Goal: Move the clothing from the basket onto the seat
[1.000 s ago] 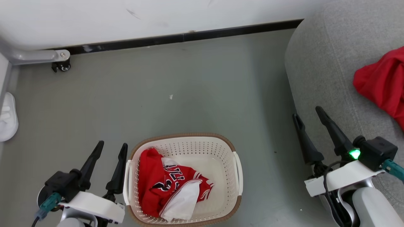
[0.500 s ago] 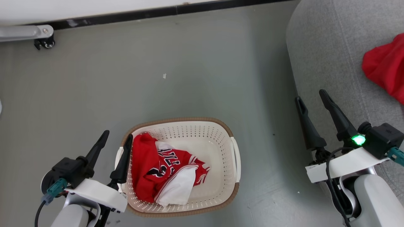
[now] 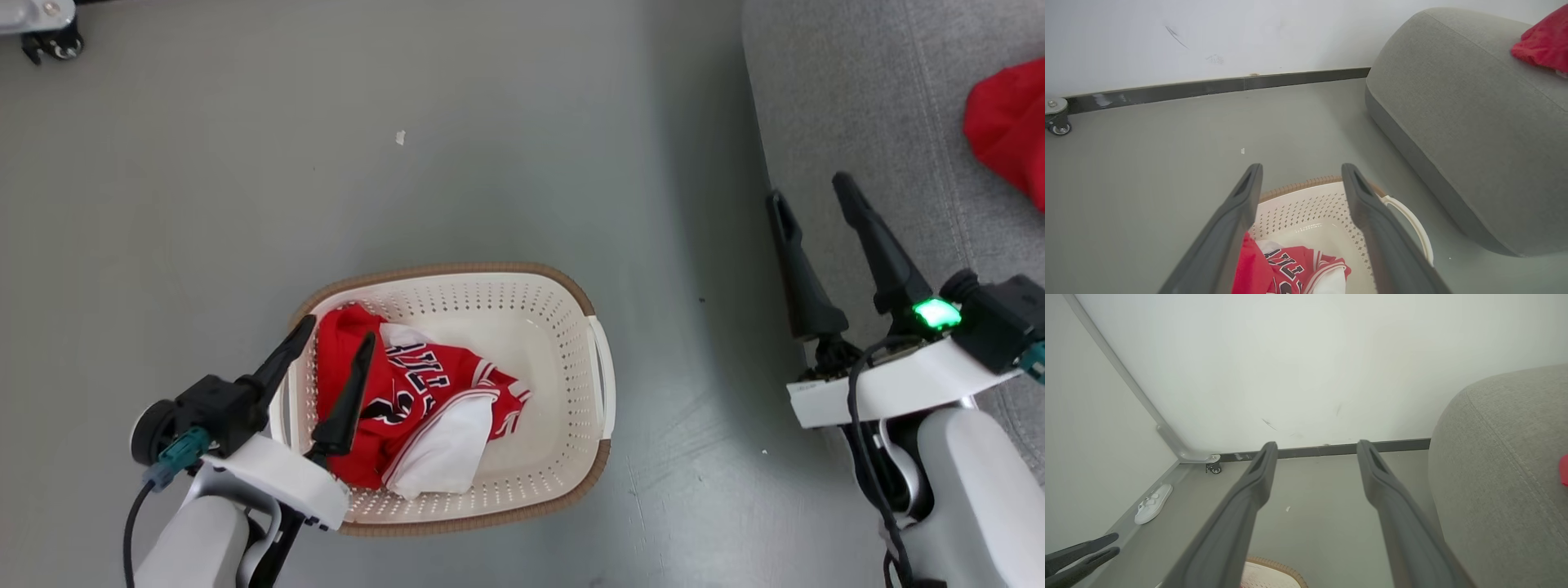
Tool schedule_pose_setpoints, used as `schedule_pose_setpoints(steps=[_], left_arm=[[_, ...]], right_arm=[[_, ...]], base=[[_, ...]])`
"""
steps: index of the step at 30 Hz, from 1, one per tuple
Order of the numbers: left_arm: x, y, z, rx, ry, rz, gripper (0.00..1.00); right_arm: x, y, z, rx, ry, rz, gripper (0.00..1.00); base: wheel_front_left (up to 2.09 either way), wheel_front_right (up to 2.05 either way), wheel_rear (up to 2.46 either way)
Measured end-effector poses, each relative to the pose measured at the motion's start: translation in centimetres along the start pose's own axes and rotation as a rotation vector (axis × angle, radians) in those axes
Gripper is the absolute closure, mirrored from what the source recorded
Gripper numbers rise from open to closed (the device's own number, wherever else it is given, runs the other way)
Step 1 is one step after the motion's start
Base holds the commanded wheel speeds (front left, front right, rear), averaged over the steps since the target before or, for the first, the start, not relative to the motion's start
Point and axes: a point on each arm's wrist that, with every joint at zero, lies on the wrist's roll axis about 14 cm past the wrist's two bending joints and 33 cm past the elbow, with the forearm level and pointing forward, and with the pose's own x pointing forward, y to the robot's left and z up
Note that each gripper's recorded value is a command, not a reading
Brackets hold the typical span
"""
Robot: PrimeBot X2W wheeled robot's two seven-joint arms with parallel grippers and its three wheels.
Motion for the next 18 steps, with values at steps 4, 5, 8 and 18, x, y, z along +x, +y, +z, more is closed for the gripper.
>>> schedule_pose_setpoints(steps=[4,5,8,18], left_arm=[[1.0,-1.1,-1.3,0.009,0.034,-0.048,0.00],[1.1,-1.4,-1.7,0.008,0.046,-0.061,0.00],[1.2,-2.0,-3.6,0.009,0.103,-0.091,0.00],[2.2,-2.7,-8.1,0.045,0.252,-0.165,0.00]], right_arm=[[0.9,-0.3,0.0,-0.007,-0.014,0.001,0.00],[1.1,-0.4,-0.1,-0.008,-0.012,0.000,0.00],[1.4,-0.7,-0.6,-0.010,-0.006,-0.006,0.00],[2.5,-1.2,-1.6,-0.015,-0.003,-0.016,0.00]], base=[[0.00,0.00,0.00],[0.00,0.00,0.00],[0.00,0.00,0.00],[0.00,0.00,0.00]])
